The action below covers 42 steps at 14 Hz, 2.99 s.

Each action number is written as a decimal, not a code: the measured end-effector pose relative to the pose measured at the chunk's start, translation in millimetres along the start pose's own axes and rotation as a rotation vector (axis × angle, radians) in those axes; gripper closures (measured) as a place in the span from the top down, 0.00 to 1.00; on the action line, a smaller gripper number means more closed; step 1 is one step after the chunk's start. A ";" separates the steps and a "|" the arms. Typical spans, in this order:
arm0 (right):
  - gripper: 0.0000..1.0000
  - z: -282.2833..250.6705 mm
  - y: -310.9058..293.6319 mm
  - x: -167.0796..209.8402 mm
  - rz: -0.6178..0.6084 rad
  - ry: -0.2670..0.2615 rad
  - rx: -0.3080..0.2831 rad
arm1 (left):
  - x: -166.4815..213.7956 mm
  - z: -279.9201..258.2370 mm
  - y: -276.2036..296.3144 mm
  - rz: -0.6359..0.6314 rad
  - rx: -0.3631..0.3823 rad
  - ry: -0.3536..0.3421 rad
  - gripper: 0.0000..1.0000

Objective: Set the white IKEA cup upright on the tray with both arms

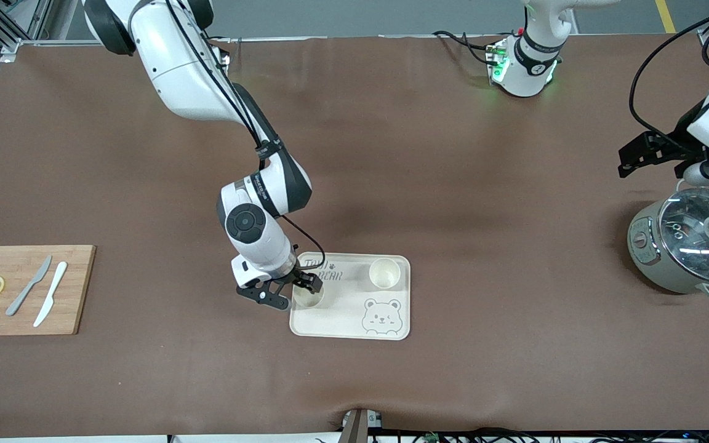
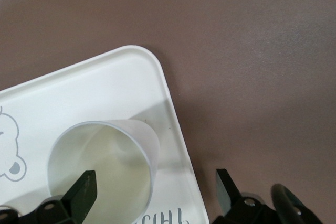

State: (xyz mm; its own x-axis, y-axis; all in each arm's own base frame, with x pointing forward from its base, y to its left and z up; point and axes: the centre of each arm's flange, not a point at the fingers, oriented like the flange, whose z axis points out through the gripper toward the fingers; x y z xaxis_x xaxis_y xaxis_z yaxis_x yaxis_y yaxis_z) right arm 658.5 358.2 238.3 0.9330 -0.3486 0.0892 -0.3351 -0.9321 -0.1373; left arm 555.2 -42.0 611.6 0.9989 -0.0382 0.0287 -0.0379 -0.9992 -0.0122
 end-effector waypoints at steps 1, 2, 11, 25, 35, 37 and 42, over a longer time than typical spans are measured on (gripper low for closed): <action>1.00 -1.1 0.7 2.0 0.002 0.003 0.001 | 0.0 0.0 -0.1 0.000 0.000 0.000 1.00; 1.00 -2.8 0.9 4.1 0.004 0.006 0.003 | 0.0 -0.1 -0.2 0.000 0.000 0.000 1.00; 1.00 -176.8 -8.0 27.2 -0.024 -0.124 -0.070 | 0.2 -1.0 -2.3 -0.004 0.000 0.002 1.00; 1.00 -470.3 301.7 112.2 -0.270 -0.204 -0.086 | 0.2 -1.1 -3.3 -0.006 0.000 0.002 1.00; 1.00 -431.0 364.1 111.1 -0.247 -0.158 -0.166 | 1.2 2.1 -3.4 -0.006 0.000 -0.004 1.00; 1.00 -431.5 393.7 118.9 -0.271 -0.156 -0.166 | 1.6 3.1 -3.5 -0.006 0.000 -0.005 1.00; 1.00 -417.6 406.9 123.5 -0.244 -0.144 -0.158 | 1.8 3.5 -3.5 -0.006 0.000 -0.006 1.00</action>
State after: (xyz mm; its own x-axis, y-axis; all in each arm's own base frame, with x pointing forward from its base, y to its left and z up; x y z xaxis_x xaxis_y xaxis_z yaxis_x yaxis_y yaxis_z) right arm 582.6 -105.2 605.4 0.9935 -0.1055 -0.0415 -0.1045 -0.9942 0.0272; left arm 557.3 -38.5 608.2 0.9992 -0.0319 0.0227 -0.0317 -0.9994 -0.0120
